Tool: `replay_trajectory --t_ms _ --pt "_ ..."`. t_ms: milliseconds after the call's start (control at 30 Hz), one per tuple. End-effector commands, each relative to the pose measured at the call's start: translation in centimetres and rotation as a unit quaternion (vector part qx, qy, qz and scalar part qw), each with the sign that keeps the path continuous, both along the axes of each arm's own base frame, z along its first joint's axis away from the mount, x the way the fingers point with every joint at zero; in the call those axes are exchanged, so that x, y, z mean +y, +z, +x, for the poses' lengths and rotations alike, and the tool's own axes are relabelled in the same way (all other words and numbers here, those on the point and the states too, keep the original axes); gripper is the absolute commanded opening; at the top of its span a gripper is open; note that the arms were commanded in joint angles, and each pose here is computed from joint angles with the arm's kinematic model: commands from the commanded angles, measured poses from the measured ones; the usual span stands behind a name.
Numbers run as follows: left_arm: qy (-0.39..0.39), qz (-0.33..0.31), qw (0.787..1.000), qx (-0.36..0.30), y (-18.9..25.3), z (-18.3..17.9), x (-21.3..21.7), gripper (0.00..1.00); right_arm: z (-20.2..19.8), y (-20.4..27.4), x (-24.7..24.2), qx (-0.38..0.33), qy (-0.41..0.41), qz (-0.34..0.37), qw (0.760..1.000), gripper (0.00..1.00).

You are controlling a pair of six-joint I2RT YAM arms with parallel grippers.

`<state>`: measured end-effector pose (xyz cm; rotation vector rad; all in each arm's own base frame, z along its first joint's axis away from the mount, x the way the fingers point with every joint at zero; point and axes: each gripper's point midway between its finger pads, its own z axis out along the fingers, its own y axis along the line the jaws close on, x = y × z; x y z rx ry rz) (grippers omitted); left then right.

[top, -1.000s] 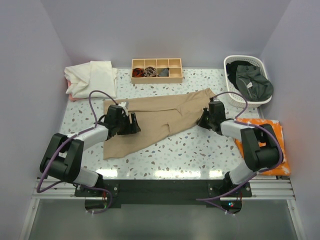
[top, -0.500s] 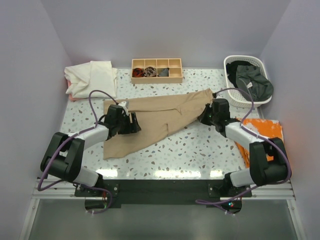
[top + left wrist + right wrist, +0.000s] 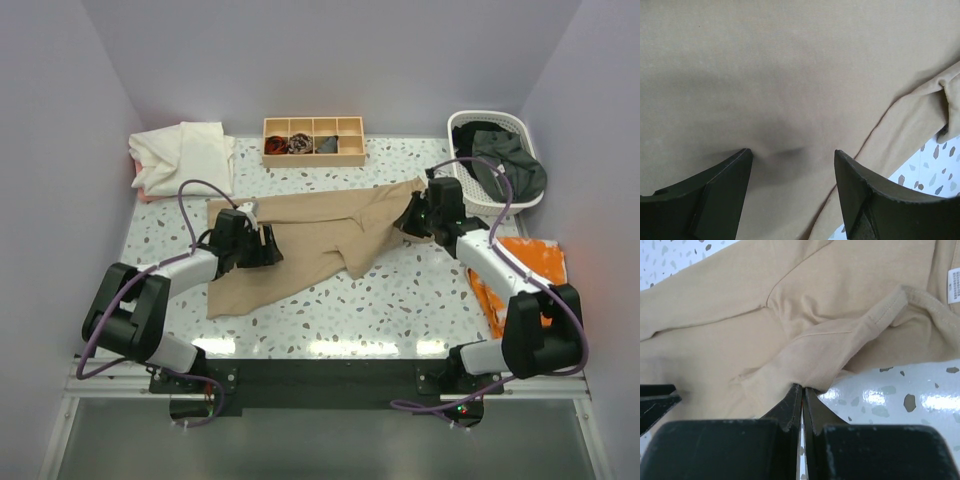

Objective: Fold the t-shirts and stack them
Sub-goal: Grap the side of the flattened tshirt closest away from the robot with both arms

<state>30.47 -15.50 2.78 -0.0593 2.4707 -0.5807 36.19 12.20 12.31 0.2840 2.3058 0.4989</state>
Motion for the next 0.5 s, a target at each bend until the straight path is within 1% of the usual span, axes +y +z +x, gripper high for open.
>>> replay_trajectory --t_ms 0,33,67,200,267,333,367,400,433,467 --pt "-0.014 -0.007 1.000 0.002 -0.5 -0.2 -0.7 0.72 -1.0 2.3 1.0 0.001 0.013 0.030 0.999 0.00" --pt "-0.016 -0.008 1.000 0.004 -0.6 -0.2 -0.8 0.72 -0.7 3.0 1.2 0.000 0.008 0.039 0.999 0.00" --pt "-0.017 -0.008 1.000 0.004 -0.6 -0.2 -0.8 0.71 -1.0 3.0 1.2 0.014 0.010 0.036 0.999 0.00" --pt "-0.019 -0.007 1.000 0.008 -0.9 -0.4 -0.8 0.71 0.2 3.7 1.1 0.018 0.002 0.031 0.999 0.00" --pt "-0.022 -0.011 1.000 0.009 -0.9 -0.5 -1.0 0.71 1.2 3.0 1.3 0.033 0.002 0.026 0.999 0.00" --pt "-0.025 -0.015 0.999 0.012 -1.0 -0.5 -1.2 0.71 2.4 1.2 1.6 0.055 0.001 0.021 0.998 0.01" --pt "-0.026 -0.016 0.999 0.014 -1.1 -0.5 -1.2 0.70 3.1 0.5 1.7 0.059 0.004 0.018 0.998 0.04" --pt "-0.026 -0.016 0.999 0.016 -1.3 -0.6 -1.2 0.70 3.7 0.2 2.0 0.058 0.009 0.016 0.998 0.17" --pt "-0.026 -0.016 0.999 0.016 -1.3 -0.6 -1.2 0.70 4.1 -0.4 2.2 0.064 0.014 0.015 0.998 0.26" --pt "-0.027 -0.015 0.999 0.017 -1.4 -0.6 -1.2 0.70 4.6 -2.2 2.2 0.079 0.020 0.007 0.997 0.31"
